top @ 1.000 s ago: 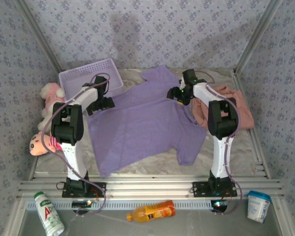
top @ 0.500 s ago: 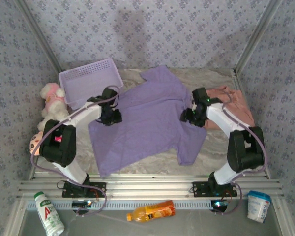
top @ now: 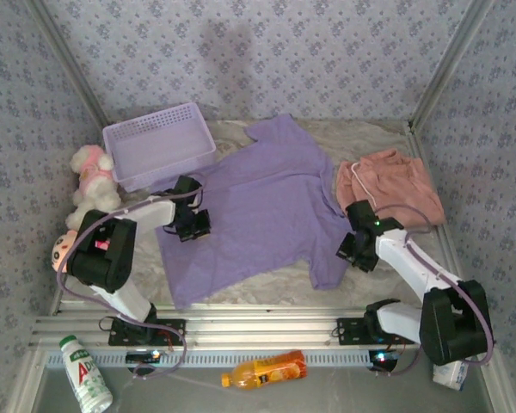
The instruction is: Fold and stack the mixed laundry pile
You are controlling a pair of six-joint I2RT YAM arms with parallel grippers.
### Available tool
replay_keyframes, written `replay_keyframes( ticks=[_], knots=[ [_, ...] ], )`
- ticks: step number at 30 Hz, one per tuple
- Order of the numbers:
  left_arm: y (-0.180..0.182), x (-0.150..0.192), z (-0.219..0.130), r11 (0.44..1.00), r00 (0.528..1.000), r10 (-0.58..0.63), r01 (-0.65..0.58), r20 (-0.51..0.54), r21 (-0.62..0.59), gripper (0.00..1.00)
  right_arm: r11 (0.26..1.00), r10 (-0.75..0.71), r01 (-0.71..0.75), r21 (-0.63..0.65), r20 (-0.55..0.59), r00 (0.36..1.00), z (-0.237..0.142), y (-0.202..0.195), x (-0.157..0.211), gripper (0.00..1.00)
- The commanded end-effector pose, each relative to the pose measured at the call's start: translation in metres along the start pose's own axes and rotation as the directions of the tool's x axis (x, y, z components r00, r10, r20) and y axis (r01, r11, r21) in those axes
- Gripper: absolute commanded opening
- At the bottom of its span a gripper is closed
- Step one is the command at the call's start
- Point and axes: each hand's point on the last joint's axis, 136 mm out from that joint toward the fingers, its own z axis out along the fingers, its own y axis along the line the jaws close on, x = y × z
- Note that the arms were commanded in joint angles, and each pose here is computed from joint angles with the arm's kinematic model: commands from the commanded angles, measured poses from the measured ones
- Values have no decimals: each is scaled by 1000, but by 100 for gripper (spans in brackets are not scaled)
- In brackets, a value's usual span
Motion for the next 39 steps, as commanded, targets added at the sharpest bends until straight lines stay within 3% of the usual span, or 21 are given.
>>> replay_keyframes(
  ticks=[1,4,7,12,22,25,27,28,29,30,32,39],
  knots=[
    [41,-1,14,994,998,-66,65,-5,-88,0,998,61,-60,-20,30,998,12,7,-1,46],
    [50,-12,13,992,997,-83,83,6,-92,0,998,53,-53,-18,24,998,26,16,-3,40],
    [49,-22,11,993,997,-74,75,7,-88,0,999,31,-31,-25,11,999,35,31,-8,23],
    [44,-28,12,995,999,-51,50,-6,-82,0,1000,-24,24,-6,45,999,19,41,-18,0],
    [49,-21,21,995,999,-47,44,-27,-89,0,966,-173,175,190,-29,985,-49,16,-2,0],
    [49,-17,24,996,998,-55,52,-38,-79,0,969,-204,208,132,-39,978,-50,43,-4,0],
    [49,-15,25,996,997,-57,54,-42,-77,0,969,-246,245,-36,-24,969,-39,93,-8,0],
    [49,-14,25,996,997,-55,51,-45,-78,0,962,-258,255,-97,-21,966,-36,113,-9,6],
    [50,-14,25,996,997,-53,49,-48,-80,0,956,-269,265,-124,-18,963,-33,128,-12,25],
    [50,-13,25,996,997,-50,46,-53,-82,0,952,-285,282,-116,-3,959,-32,137,-18,35],
    [51,-12,24,996,997,-45,40,-56,-86,0,944,-318,318,-83,14,948,-33,142,-23,46],
    [46,-12,19,997,998,-41,38,-53,-64,0,961,-278,278,16,20,960,-39,81,-7,46]
  ],
)
